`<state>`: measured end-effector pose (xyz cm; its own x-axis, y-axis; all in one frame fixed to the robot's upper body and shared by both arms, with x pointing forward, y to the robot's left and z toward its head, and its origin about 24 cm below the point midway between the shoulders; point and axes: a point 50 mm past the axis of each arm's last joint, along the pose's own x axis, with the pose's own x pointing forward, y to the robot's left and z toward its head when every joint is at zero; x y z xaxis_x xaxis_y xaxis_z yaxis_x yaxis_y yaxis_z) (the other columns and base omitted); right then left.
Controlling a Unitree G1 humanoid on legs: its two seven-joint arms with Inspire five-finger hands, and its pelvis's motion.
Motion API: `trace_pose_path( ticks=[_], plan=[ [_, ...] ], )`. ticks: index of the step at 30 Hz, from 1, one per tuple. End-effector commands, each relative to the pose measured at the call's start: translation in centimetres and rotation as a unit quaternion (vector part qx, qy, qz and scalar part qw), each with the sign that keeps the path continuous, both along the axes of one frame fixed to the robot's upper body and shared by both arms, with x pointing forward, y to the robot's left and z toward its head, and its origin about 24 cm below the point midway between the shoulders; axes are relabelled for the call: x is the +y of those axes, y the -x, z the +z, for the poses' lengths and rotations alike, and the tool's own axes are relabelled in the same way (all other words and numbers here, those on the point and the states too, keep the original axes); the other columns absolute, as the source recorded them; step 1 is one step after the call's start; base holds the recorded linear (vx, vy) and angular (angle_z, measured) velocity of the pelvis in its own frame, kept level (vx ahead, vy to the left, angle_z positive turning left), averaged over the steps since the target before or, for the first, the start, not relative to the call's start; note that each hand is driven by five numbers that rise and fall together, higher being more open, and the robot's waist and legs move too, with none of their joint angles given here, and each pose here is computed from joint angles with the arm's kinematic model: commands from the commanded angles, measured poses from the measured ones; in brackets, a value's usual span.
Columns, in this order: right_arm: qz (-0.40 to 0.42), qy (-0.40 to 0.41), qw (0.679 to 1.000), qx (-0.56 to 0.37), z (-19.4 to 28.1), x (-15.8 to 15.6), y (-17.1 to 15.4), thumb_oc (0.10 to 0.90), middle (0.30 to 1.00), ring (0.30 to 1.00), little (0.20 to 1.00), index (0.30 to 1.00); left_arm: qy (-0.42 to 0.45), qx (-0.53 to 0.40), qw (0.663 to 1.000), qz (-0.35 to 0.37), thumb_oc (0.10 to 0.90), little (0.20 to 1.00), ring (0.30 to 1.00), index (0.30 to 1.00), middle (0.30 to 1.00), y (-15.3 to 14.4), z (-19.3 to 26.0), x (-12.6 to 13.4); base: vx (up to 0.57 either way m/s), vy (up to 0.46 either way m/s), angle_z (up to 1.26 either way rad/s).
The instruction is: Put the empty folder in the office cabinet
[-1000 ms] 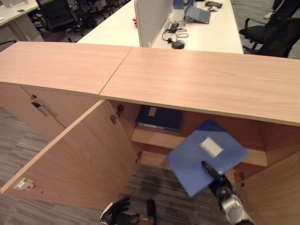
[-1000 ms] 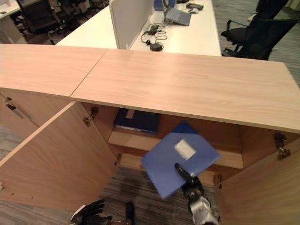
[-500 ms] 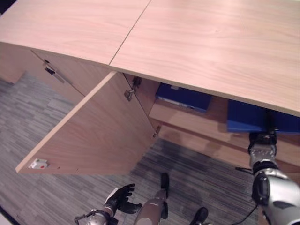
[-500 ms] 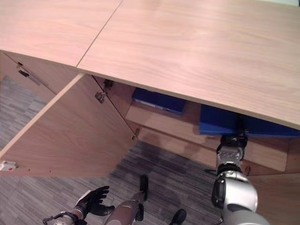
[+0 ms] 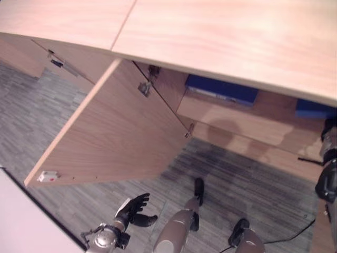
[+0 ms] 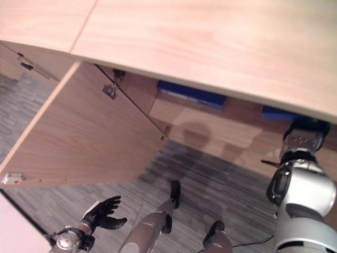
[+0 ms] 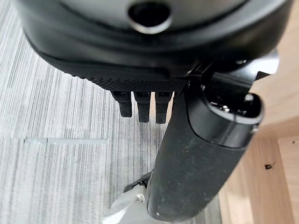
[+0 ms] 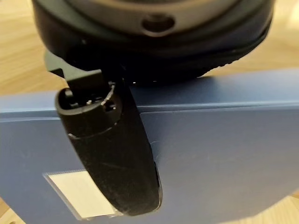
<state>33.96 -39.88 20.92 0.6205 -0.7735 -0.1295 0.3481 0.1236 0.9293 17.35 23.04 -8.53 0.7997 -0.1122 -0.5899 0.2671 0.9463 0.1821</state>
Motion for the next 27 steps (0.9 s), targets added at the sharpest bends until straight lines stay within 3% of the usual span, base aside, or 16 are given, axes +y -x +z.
trace_pose_path(
  ticks=[1,5,13,14,15,27],
  plan=[
    [-0.057,0.142,0.982,-0.109,11.1,-2.1,2.9,0.400,0.300,0.300,0.300,0.300,0.013,-0.043,0.999,0.022,0.800,0.900,0.900,0.900,0.900,-1.9,1.6,1.1,-0.02,0.000,-0.14],
    [-0.066,0.174,0.976,-0.109,13.4,-1.9,3.4,0.400,0.300,0.300,0.300,0.300,0.037,-0.062,0.997,0.031,0.800,0.900,0.900,0.900,0.900,-2.6,2.3,0.8,-0.03,0.006,-0.06],
    [-0.070,0.166,0.978,-0.106,13.7,-1.7,3.2,0.400,0.300,0.300,0.300,0.300,0.040,-0.086,0.995,0.035,0.800,0.900,0.900,0.900,0.900,-3.2,3.2,0.9,-0.01,-0.008,0.05],
    [-0.070,0.166,0.978,-0.106,13.8,-1.6,3.2,0.491,0.436,0.436,0.436,0.436,0.040,-0.087,0.995,0.035,0.800,0.900,0.900,0.900,0.900,-3.2,3.3,0.9,0.00,0.025,-0.27],
    [-0.071,0.164,0.978,-0.105,14.0,-1.5,3.2,0.800,0.900,0.900,0.900,0.900,0.040,-0.088,0.995,0.036,0.800,0.900,0.900,0.900,0.900,-3.2,3.3,0.9,0.00,0.029,-0.26],
    [-0.092,0.113,0.987,0.069,12.5,-2.8,3.9,0.800,0.900,0.900,0.900,0.900,-0.013,-0.100,0.995,0.025,0.800,0.900,0.900,0.900,0.900,-3.2,4.3,2.4,0.02,0.007,0.04]
  ],
)
